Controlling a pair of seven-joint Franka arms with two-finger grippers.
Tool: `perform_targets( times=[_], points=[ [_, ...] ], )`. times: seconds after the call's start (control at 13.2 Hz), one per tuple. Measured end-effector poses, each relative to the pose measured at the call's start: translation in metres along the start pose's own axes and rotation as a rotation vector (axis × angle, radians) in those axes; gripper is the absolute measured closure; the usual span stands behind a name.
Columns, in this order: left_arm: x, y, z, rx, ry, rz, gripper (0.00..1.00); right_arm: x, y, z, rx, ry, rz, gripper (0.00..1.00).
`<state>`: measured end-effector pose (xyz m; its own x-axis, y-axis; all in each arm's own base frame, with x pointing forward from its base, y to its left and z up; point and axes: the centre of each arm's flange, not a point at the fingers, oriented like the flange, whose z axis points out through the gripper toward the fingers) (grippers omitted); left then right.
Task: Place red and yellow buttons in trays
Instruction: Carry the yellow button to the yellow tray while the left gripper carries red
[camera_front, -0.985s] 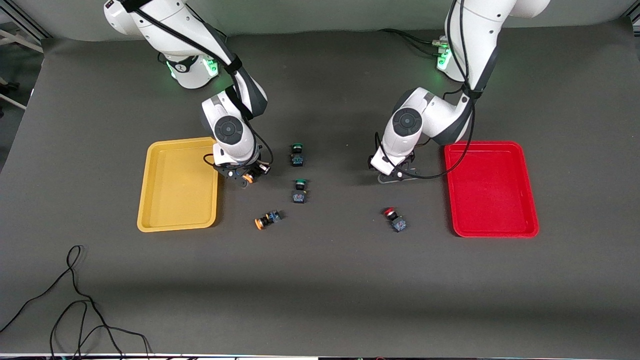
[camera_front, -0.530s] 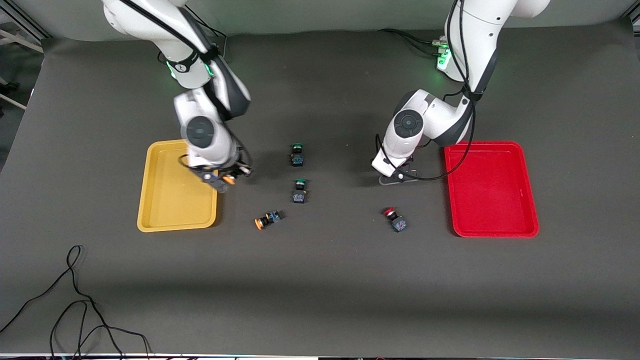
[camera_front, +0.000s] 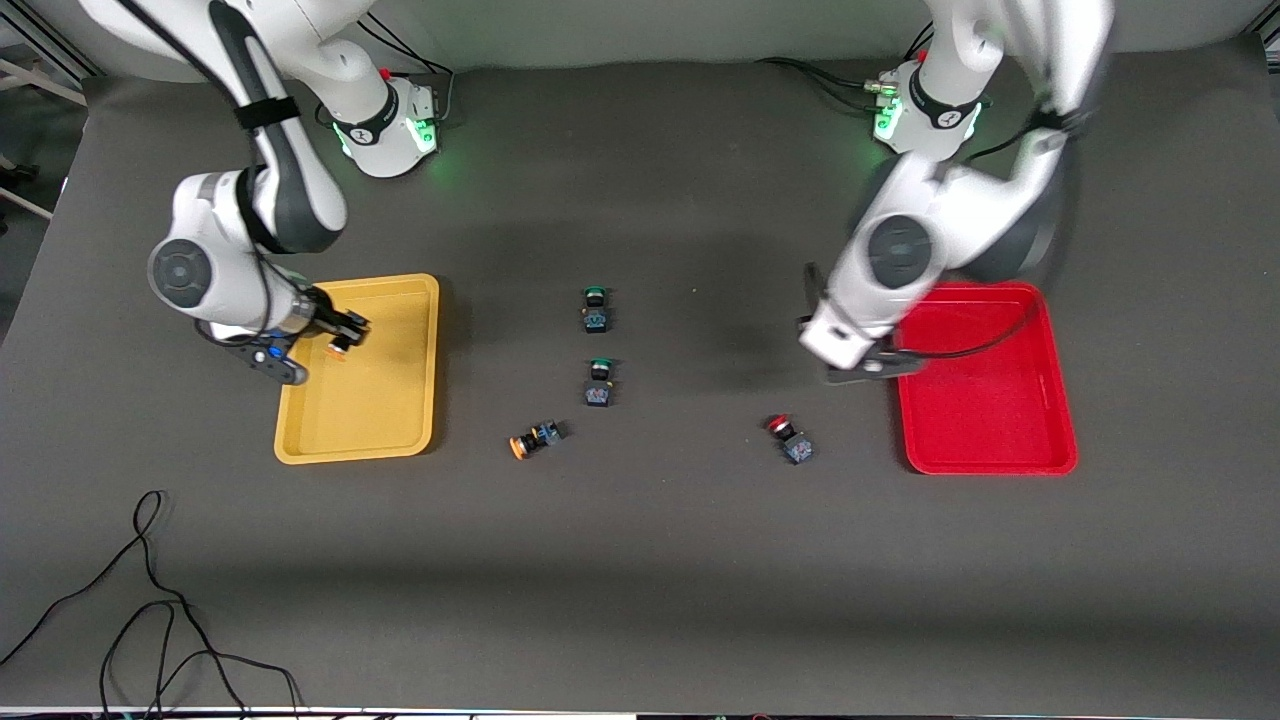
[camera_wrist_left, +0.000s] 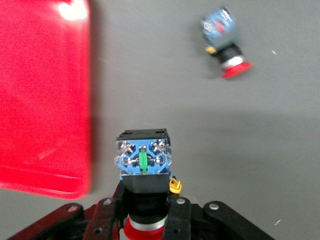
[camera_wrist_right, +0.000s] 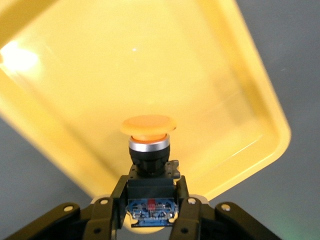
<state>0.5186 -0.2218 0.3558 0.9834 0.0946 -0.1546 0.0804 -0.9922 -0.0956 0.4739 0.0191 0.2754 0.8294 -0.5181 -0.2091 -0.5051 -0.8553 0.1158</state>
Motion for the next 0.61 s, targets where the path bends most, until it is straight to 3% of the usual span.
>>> perform_targets(
  times=[0.15, 0.38, 0.61],
  points=[
    [0.012, -0.074, -0.029, 0.002, 0.002, 0.048, 0.67, -0.002, 0.015, 0.022, 0.010, 0.020, -0.006, 0.59],
    [0.007, -0.127, -0.008, 0.051, -0.011, 0.061, 0.67, -0.013, 0.018, 0.050, -0.005, 0.030, -0.014, 0.59],
    [-0.004, -0.142, 0.060, 0.039, 0.000, 0.061, 0.67, -0.013, 0.017, 0.052, -0.008, 0.031, -0.016, 0.30]
  ],
)
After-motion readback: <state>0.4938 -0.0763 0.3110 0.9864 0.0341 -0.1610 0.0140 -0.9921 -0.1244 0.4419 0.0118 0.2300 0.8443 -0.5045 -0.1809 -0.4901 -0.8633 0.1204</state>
